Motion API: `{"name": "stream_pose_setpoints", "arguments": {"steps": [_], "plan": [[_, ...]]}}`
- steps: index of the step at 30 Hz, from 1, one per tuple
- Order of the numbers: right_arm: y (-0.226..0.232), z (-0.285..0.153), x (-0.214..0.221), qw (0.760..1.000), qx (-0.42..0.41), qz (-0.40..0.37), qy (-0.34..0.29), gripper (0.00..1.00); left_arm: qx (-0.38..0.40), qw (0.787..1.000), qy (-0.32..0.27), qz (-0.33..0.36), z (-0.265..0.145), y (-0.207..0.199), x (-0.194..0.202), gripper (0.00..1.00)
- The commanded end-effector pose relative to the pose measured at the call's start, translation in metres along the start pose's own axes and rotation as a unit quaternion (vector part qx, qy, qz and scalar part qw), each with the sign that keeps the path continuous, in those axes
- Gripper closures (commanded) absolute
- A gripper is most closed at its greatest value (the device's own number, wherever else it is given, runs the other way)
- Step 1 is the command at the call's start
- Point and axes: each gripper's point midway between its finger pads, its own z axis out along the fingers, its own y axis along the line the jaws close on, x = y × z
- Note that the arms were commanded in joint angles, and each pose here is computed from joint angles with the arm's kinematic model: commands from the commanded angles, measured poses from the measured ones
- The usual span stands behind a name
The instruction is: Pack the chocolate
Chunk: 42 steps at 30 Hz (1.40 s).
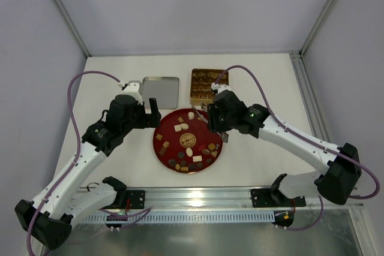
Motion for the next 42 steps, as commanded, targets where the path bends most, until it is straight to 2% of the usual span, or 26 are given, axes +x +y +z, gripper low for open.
{"name": "stream_pose_setpoints", "arguments": {"steps": [1,21,31,42], "plan": [[0.006,0.002,0.006,1.0,-0.001,0.02,-0.012,0.55,0.013,1.0,-0.024,-0.003,-0.005,-0.005,-0.012,0.0],[-0.008,0.04,0.028,0.998,0.051,0.015,0.029,0.55,0.01,1.0,-0.023,-0.002,-0.004,-0.004,-0.012,0.0],[-0.003,0.047,0.027,0.998,0.047,0.013,0.034,0.56,0.01,1.0,-0.024,-0.001,-0.005,-0.004,-0.012,0.0],[-0.005,0.051,0.026,0.998,0.056,0.007,0.038,0.63,0.01,1.0,-0.027,-0.002,-0.006,-0.004,-0.013,0.0]]}}
